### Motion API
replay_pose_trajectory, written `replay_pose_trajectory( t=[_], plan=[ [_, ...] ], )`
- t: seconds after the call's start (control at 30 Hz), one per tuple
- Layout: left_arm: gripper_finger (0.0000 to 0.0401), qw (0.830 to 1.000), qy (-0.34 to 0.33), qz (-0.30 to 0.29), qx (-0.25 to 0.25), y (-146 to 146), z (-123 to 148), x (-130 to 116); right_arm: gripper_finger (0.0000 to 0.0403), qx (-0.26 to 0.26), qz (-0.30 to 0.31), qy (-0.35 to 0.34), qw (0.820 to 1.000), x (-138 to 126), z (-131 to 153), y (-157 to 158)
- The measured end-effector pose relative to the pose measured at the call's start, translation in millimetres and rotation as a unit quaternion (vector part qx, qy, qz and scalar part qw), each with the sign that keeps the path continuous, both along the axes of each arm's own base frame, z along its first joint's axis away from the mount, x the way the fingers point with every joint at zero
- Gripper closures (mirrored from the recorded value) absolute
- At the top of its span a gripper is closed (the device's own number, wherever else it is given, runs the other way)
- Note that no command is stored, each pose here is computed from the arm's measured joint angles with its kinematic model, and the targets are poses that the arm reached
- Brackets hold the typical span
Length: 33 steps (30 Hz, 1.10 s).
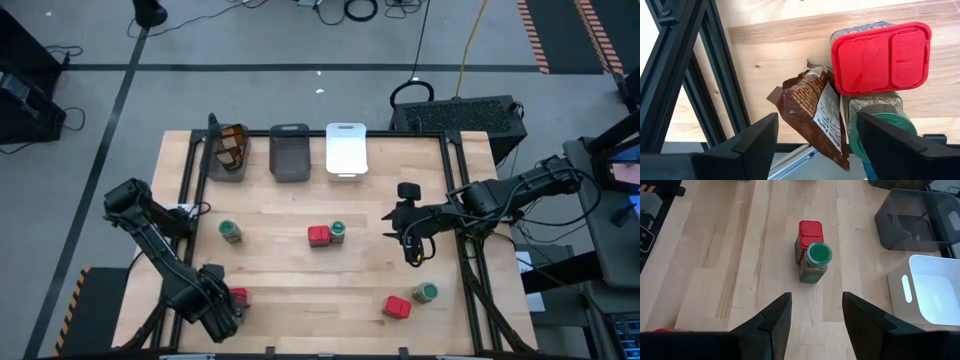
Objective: Sort spices by type
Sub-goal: Put the brown seasoning sachet into the left black bin
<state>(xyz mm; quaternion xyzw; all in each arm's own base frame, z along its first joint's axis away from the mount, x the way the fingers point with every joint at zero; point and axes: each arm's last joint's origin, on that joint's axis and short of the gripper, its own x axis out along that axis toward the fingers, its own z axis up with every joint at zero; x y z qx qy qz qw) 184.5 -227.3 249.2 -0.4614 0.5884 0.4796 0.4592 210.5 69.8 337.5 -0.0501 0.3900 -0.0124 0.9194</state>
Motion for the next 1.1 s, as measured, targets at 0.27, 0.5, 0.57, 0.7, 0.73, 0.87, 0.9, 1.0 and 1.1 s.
replay_pose_trajectory(
  t=[0.27, 0.5, 0.57, 0.7, 0.73, 0.87, 0.9, 1.0, 1.1],
  plan=[
    [0.0200, 1.000, 0.013, -0.004, -0.003, 0.1, -0.6, -1.0, 0.0243, -0.006, 0.006, 0.000, 1.000, 0.0, 0.0, 0.0],
    [0.0257, 1.000, 0.020, -0.009, -0.001, 0.7, -1.5, -1.9, 0.0243, -0.015, 0.014, 0.001, 1.000, 0.0, 0.0, 0.0],
    [0.0268, 1.000, 0.016, -0.016, 0.002, 0.9, -1.5, -1.7, 0.0243, -0.016, 0.016, 0.001, 1.000, 0.0, 0.0, 0.0],
    [0.0277, 1.000, 0.004, -0.022, 0.007, 1.0, -1.7, -0.9, 0.0243, -0.017, 0.017, 0.001, 1.000, 0.0, 0.0, 0.0],
    [0.0277, 1.000, 0.004, -0.022, 0.007, 1.1, -1.7, -0.9, 0.0243, -0.017, 0.017, 0.001, 1.000, 0.0, 0.0, 0.0],
    [0.0278, 0.999, 0.002, -0.042, 0.004, 1.1, -1.7, -0.8, 0.0243, -0.018, 0.017, 0.001, 1.000, 0.0, 0.0, 0.0],
    [0.0278, 0.999, 0.001, -0.045, 0.004, 1.1, -1.7, -0.8, 0.0243, -0.017, 0.017, 0.001, 1.000, 0.0, 0.0, -0.1],
    [0.0278, 0.999, 0.000, -0.048, 0.004, 1.2, -1.7, -0.8, 0.0243, -0.017, 0.017, 0.001, 1.000, 0.0, 0.0, 0.0],
    [0.0278, 0.998, -0.001, -0.064, 0.002, 0.3, -1.7, -1.9, 0.0243, -0.017, 0.017, 0.001, 1.000, 0.0, 0.0, -0.1]
  ],
)
